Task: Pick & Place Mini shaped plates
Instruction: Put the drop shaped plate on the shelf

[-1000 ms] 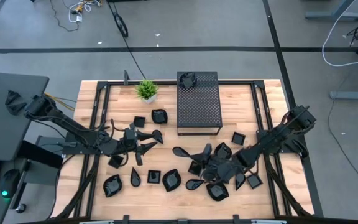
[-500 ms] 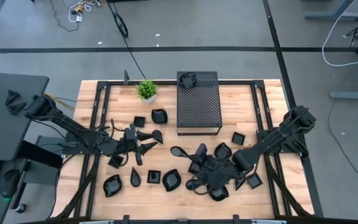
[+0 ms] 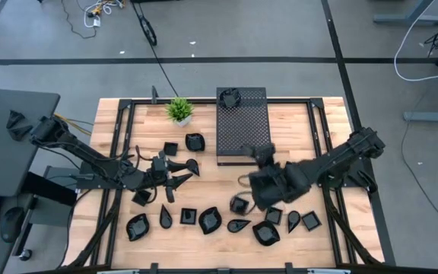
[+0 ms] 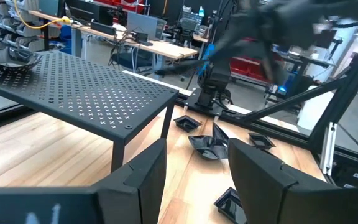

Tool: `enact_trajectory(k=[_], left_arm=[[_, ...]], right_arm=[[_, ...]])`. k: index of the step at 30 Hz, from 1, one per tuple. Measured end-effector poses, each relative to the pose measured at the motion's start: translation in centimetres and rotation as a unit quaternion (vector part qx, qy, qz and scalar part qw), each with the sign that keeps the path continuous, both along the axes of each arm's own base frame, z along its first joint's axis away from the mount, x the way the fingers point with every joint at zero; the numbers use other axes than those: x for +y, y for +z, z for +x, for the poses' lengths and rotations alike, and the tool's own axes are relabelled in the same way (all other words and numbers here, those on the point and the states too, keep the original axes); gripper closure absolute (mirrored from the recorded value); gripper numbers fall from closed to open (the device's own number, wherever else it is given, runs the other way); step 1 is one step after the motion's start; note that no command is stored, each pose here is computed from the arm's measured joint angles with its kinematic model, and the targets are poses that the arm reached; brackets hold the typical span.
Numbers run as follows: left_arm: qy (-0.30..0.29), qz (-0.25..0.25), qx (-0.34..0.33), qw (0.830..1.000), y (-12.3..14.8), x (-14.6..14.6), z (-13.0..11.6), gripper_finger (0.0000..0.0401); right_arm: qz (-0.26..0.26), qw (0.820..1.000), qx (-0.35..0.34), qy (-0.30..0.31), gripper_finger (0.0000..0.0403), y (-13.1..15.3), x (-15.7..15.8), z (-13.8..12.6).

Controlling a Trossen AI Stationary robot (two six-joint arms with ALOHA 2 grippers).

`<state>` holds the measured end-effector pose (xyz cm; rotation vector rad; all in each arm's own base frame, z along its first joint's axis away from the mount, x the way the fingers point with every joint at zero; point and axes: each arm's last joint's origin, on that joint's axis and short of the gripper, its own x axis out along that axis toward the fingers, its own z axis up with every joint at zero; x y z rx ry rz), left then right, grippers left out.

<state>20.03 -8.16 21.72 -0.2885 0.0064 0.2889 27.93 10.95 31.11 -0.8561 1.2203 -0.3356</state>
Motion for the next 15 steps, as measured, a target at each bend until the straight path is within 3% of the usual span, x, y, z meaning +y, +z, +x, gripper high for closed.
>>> enact_trajectory(k=[6,15], left_arm=[[0.000,0.000,0.001,1.000,0.0,0.0,0.0,0.0224],[0.000,0.004,0.007,1.000,-0.3,-0.1,0.1,0.0224]], right_arm=[[-0.014,0.996,0.033,-0.084,0.0389,-0.5,-3.8,0.1],[-0.063,0.986,0.077,-0.131,0.0389,-1.3,-9.6,1.2]])
